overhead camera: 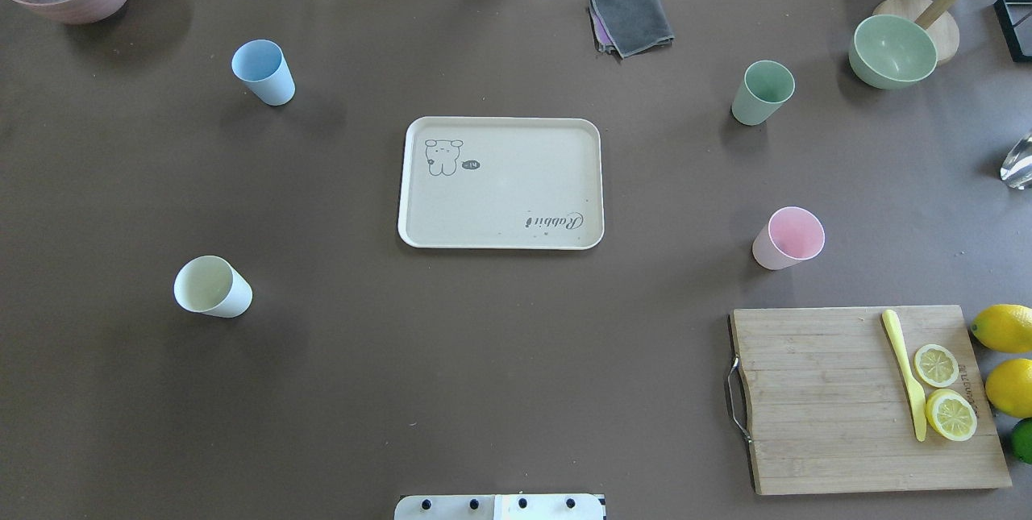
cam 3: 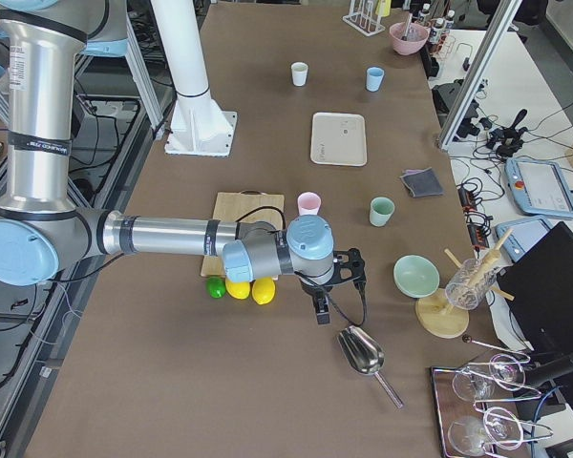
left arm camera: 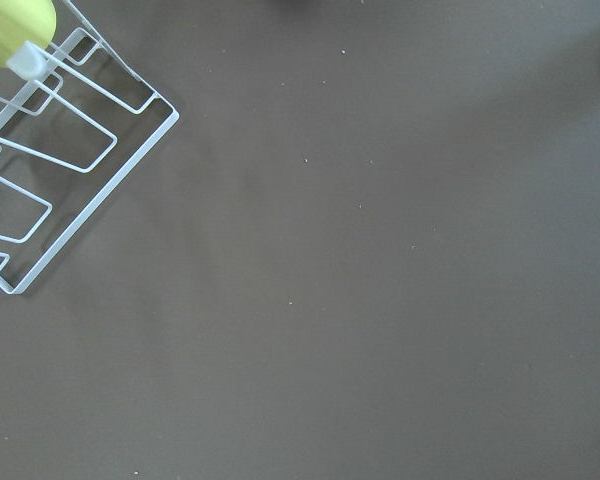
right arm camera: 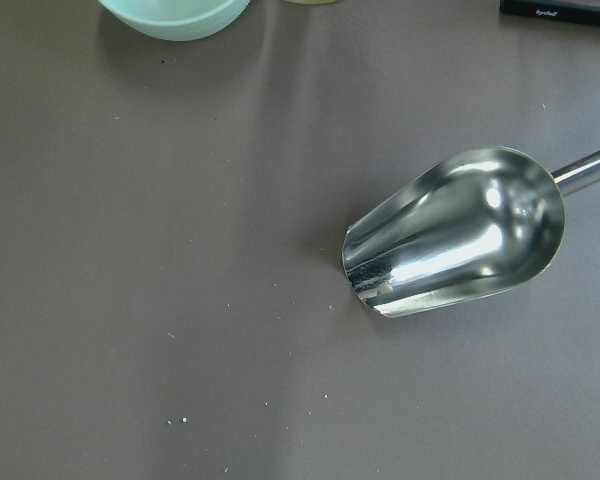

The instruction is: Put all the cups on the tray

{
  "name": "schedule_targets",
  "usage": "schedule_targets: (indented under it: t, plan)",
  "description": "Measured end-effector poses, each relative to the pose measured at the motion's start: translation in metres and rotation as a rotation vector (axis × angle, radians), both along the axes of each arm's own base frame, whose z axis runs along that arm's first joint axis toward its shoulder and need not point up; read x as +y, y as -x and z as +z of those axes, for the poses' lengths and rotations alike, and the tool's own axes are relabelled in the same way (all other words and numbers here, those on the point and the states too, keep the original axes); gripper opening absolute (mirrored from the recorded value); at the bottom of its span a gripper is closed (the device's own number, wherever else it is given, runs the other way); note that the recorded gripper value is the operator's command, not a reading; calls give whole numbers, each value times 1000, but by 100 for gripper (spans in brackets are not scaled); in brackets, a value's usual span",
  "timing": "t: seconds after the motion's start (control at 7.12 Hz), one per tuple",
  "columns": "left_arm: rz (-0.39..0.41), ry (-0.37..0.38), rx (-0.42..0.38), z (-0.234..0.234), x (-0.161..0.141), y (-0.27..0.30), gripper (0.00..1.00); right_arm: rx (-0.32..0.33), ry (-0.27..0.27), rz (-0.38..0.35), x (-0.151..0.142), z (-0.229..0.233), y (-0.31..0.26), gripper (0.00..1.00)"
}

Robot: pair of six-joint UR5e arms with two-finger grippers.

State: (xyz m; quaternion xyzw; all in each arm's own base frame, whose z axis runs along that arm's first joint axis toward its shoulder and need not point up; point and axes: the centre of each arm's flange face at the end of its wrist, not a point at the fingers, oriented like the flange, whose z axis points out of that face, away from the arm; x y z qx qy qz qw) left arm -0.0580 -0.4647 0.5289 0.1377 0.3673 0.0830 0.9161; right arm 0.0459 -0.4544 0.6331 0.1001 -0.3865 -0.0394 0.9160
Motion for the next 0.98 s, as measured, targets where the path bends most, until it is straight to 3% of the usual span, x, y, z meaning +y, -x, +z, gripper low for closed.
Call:
schedule_targets:
  t: [0.56, 0.98]
  plan:
    - [-16, -68, -4, -6, 23, 9, 99, -31, -5, -8, 4, -6, 2, 100]
    - [4, -93, 85, 15, 39, 2, 99, -69, -52, -30, -2, -32, 13, 100]
